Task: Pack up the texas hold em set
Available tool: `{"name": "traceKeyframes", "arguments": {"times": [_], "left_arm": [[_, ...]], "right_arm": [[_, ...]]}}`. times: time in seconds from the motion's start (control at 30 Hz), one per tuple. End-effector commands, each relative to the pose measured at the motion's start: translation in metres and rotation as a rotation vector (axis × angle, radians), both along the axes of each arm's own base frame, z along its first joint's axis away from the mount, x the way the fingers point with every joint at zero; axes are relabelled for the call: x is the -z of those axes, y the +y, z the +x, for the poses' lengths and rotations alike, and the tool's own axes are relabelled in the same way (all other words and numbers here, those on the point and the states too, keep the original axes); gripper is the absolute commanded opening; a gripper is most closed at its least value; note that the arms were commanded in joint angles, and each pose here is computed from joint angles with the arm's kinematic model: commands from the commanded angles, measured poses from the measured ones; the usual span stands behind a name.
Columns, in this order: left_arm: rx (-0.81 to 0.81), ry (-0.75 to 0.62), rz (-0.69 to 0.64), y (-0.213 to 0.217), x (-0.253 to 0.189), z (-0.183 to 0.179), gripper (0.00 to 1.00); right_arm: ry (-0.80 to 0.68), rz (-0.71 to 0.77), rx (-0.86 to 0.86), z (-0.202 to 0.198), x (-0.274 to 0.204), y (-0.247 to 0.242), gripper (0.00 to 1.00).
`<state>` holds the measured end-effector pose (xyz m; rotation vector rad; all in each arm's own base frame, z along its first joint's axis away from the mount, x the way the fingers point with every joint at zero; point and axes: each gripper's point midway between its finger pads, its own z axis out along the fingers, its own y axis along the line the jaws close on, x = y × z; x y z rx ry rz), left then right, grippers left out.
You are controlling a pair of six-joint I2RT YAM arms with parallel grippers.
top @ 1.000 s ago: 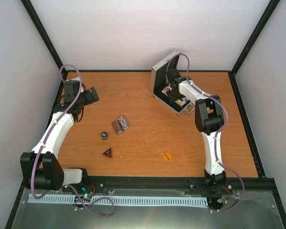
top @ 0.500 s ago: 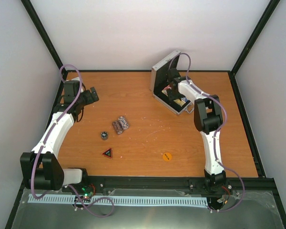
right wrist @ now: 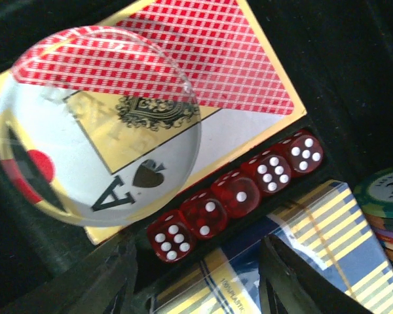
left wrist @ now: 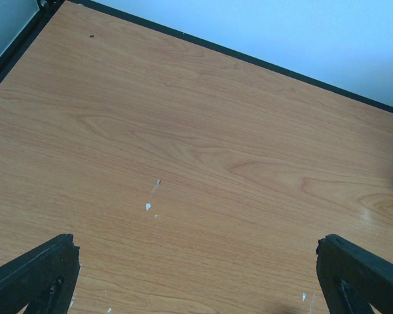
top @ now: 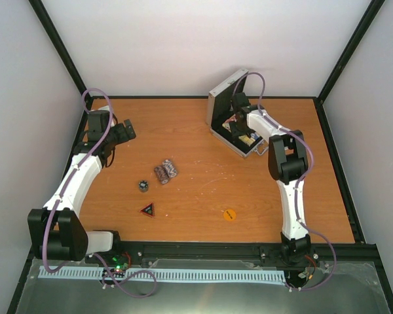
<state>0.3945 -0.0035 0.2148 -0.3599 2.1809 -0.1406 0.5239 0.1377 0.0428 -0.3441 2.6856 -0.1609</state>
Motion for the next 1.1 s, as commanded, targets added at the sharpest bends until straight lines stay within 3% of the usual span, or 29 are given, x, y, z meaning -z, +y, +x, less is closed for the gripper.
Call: {"name": "traceKeyframes", "arguments": {"times": [0.0, 0.3, 0.47, 0.57, 0.77, 0.97, 1.07], "left_arm": [[0.006, -0.029, 0.009, 0.0, -0.009, 0.003, 1.0], [0.003, -0.03, 0.015, 0.001, -0.01, 0.0, 1.0], [-0.008, -0.044, 0.02, 0.003, -0.016, -0.004, 1.0], [-0.014, -0.056, 0.019, 0.004, -0.017, -0.004, 1.0], [0.004, -0.028, -0.003, -0.001, -0.009, -0.002, 1.0], [0.013, -0.023, -0.005, -0.002, -0.007, -0.006, 1.0], [0.015, -0.022, 0.001, -0.002, -0.007, -0.008, 1.0]], "right_arm": [[-0.039, 0.108, -0.071, -0.002, -0.026, 0.02, 0.52], [-0.06, 0.162, -0.042, -0.027, -0.049, 0.014, 0.55], [-0.075, 0.26, 0.071, -0.06, -0.078, -0.018, 0.58], [-0.095, 0.281, 0.195, -0.082, -0.089, -0.063, 0.61], [-0.003, 0.24, 0.57, -0.125, -0.065, -0.156, 0.59], [0.048, 0.273, 0.833, -0.152, -0.032, -0.208, 0.6], [0.07, 0.303, 0.868, -0.152, -0.015, -0.219, 0.59]]}}
